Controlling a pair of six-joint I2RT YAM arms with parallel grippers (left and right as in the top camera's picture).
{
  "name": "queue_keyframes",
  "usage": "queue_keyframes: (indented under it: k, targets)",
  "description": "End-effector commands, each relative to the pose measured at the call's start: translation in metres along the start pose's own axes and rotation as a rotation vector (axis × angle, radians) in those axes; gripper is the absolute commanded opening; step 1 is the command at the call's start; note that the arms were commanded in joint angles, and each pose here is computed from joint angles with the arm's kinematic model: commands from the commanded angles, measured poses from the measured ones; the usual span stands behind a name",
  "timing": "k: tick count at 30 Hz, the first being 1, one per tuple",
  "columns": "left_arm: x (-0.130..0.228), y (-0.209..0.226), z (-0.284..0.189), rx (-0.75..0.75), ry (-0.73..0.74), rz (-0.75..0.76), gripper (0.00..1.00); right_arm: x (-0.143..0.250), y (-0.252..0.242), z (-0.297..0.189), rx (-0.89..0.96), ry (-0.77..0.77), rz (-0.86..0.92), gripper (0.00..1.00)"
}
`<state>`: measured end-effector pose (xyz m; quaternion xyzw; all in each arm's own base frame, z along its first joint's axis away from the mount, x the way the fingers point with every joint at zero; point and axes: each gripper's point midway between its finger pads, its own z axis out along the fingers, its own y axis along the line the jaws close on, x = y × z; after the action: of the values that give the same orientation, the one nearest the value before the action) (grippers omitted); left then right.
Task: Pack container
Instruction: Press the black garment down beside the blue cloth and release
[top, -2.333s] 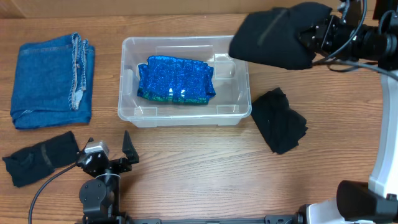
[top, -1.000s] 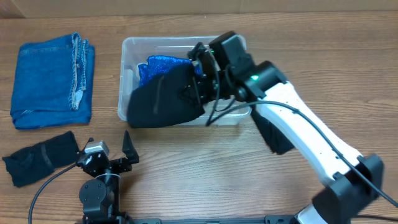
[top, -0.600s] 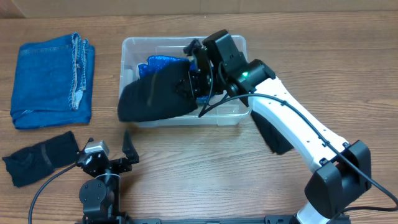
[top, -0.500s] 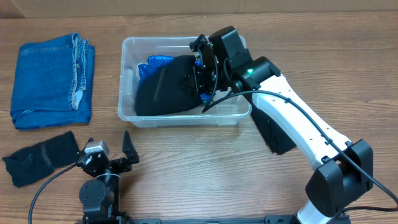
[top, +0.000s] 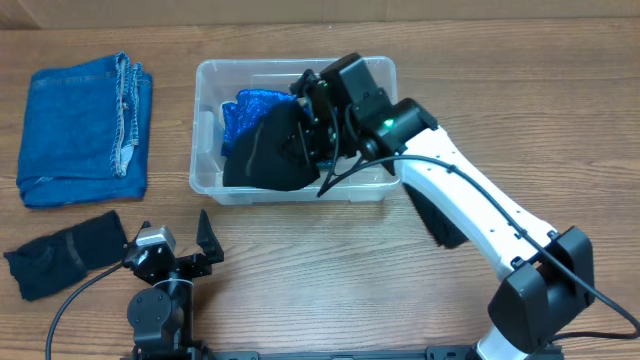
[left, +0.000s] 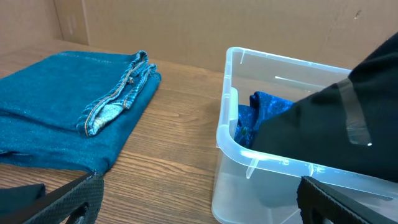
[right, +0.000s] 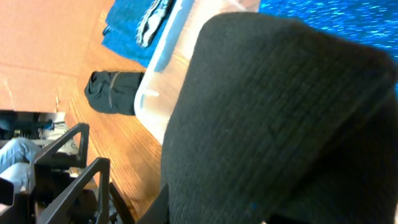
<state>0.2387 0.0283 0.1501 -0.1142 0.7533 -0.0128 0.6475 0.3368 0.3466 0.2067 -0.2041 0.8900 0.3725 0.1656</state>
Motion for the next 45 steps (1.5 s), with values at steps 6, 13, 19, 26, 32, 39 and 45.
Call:
queue_keyframes:
  k: [6,13,19,26,32,39,45]
  targets:
    - [-0.002,0.004,-0.001,-0.021,-0.014,0.015,1.0,0.001,0.02,-0.002,-0.024,-0.009,-0.049,0.04]
    - [-0.002,0.004,-0.001,-0.021,-0.014,0.015,1.0,0.005,-0.013,0.007,0.123,0.004,-0.015,0.3]
    - [-0.002,0.004,-0.001,-0.021,-0.013,0.015,1.0,0.019,-0.051,0.019,0.276,0.054,0.025,0.36]
    - [-0.002,0.004,-0.001,-0.021,-0.014,0.015,1.0,0.033,-0.103,0.018,0.521,0.095,0.05,0.38]
    - [-0.002,0.004,-0.001,-0.021,-0.014,0.015,1.0,0.039,-0.133,0.007,0.672,0.123,0.034,0.58]
    - [-0.002,0.004,-0.001,-0.021,-0.014,0.015,1.0,0.035,-0.149,-0.008,0.687,0.141,0.035,0.86]
    - [-0.002,0.004,-0.001,-0.021,-0.014,0.015,1.0,0.007,-0.128,-0.028,0.599,0.114,0.008,0.93]
